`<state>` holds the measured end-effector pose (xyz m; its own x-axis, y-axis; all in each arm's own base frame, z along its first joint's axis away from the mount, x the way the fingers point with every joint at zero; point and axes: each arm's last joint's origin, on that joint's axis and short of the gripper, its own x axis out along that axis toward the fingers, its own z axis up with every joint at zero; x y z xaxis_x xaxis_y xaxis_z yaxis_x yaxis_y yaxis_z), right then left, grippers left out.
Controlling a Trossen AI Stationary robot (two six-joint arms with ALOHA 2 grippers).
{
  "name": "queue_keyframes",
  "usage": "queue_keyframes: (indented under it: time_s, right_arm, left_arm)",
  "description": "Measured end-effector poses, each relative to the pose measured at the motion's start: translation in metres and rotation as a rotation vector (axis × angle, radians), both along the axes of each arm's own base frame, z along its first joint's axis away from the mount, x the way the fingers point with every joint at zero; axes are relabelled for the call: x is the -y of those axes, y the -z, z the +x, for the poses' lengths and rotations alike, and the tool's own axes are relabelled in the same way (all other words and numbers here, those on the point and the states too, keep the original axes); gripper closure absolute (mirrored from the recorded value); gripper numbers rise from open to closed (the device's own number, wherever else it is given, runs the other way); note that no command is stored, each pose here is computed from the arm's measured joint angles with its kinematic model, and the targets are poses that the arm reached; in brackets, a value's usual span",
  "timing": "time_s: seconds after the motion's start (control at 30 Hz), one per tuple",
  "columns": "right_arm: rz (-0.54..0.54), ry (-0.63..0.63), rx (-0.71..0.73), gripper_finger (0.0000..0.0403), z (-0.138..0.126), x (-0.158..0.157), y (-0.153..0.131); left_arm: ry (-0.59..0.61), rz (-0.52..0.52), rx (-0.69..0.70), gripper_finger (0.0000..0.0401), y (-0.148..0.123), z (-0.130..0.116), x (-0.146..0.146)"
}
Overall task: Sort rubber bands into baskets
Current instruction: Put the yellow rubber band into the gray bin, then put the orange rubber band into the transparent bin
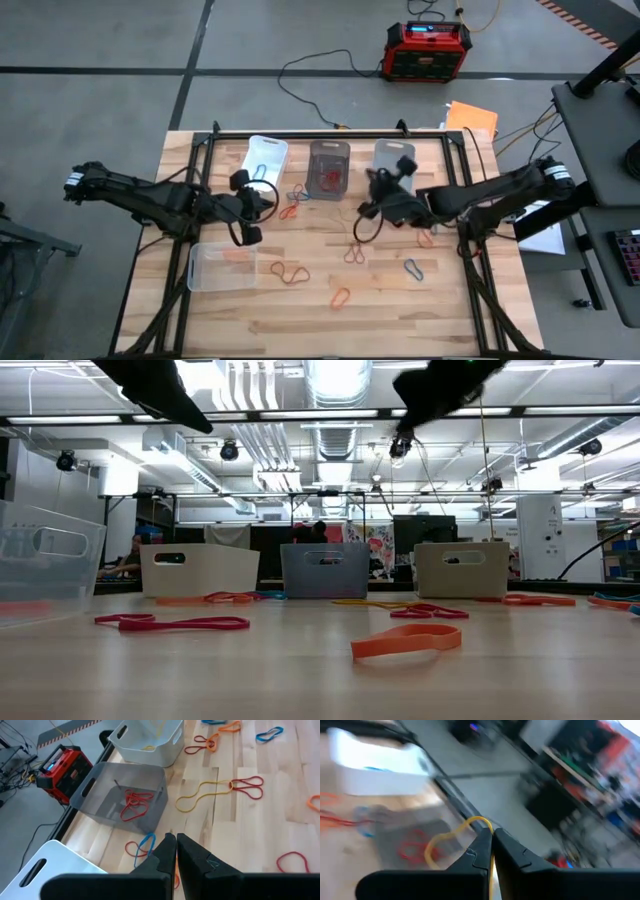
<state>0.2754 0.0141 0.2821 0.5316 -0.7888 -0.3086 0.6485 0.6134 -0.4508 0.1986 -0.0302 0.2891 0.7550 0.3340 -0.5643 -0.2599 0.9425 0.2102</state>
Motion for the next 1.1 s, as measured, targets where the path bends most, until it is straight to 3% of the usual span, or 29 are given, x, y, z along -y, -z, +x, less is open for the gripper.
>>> queue_keyframes:
  time_s: [0.4,0.8,1.1]
  right_arm:
    - [0.22,0.436,-0.024,0.0394,-0.026,0.08,0.029]
    - [0.371,0.52,0.016,0.0389,-0.034,0.113,0.035]
    - [0.436,0.543,0.039,0.0315,-0.038,0.118,0.041]
  left_arm:
    - [0.0,-0.003,0.011,0.0401,0.002,0.004,0.001]
    - [0.002,0.004,-0.014,0.0401,0.006,0.009,0.002]
    - [0.002,0.005,-0.016,0.0401,0.007,0.009,0.002]
